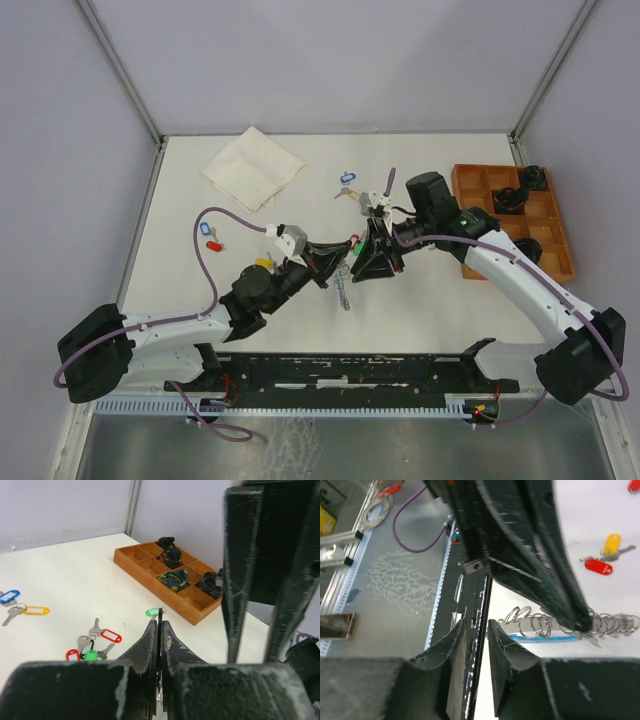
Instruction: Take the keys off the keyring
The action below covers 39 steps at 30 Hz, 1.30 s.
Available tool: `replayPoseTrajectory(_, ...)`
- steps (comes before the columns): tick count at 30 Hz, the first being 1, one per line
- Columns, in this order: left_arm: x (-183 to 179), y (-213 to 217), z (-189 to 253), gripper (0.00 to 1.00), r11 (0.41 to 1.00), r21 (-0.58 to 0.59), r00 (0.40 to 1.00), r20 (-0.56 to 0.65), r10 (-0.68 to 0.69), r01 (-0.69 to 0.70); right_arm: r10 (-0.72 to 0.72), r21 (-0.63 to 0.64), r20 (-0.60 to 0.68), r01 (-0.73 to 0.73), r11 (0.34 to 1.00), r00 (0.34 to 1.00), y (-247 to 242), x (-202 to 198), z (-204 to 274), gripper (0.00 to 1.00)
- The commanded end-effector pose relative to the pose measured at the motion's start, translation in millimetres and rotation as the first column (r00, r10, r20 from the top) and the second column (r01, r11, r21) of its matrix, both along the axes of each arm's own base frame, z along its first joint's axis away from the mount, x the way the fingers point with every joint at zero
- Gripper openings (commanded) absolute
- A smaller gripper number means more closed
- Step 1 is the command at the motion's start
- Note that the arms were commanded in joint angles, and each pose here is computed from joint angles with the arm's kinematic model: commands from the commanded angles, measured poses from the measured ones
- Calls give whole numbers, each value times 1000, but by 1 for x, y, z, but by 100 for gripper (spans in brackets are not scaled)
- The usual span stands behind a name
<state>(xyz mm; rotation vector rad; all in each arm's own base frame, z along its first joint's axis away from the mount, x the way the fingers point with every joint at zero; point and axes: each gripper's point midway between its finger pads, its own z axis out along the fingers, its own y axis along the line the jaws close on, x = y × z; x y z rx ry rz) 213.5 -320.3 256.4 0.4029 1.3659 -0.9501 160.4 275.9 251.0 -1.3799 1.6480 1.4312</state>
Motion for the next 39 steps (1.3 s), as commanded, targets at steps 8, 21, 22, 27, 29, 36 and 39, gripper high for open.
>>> replayPoseTrajectory(8, -20, 13, 74, 3, 992, -115, 957, 289, -16, 51, 58, 2, 164, -60, 998, 985, -17, -6, 24, 38)
replayPoseTrajectory(21, -34, 19, 90, 3, 986, -139, 936, 349, -43, 97, -209, 37, -114, 215, 976, 971, 1, 45, 13, 53)
replayPoseTrajectory(22, -34, 18, 90, 3, 985, -141, 936, 349, -43, 98, -199, 51, -135, 208, 977, 971, 2, 43, 15, 53)
replayPoseTrajectory(27, -34, 17, 90, 3, 983, -149, 937, 347, -48, 106, -177, 62, -212, 194, 979, 961, 7, 41, 13, 48)
replayPoseTrajectory(29, -34, 16, 90, 3, 983, -149, 937, 345, -49, 106, -163, 62, -225, 182, 981, 961, 7, 40, 13, 43)
replayPoseTrajectory(36, -32, 15, 87, 3, 984, -148, 941, 334, -48, 102, -113, 89, -216, 134, 987, 970, 7, 32, 21, 26)
replayPoseTrajectory(39, -29, 14, 84, 3, 985, -144, 946, 322, -40, 91, -74, 116, -195, 98, 988, 978, 6, 25, 29, 3)
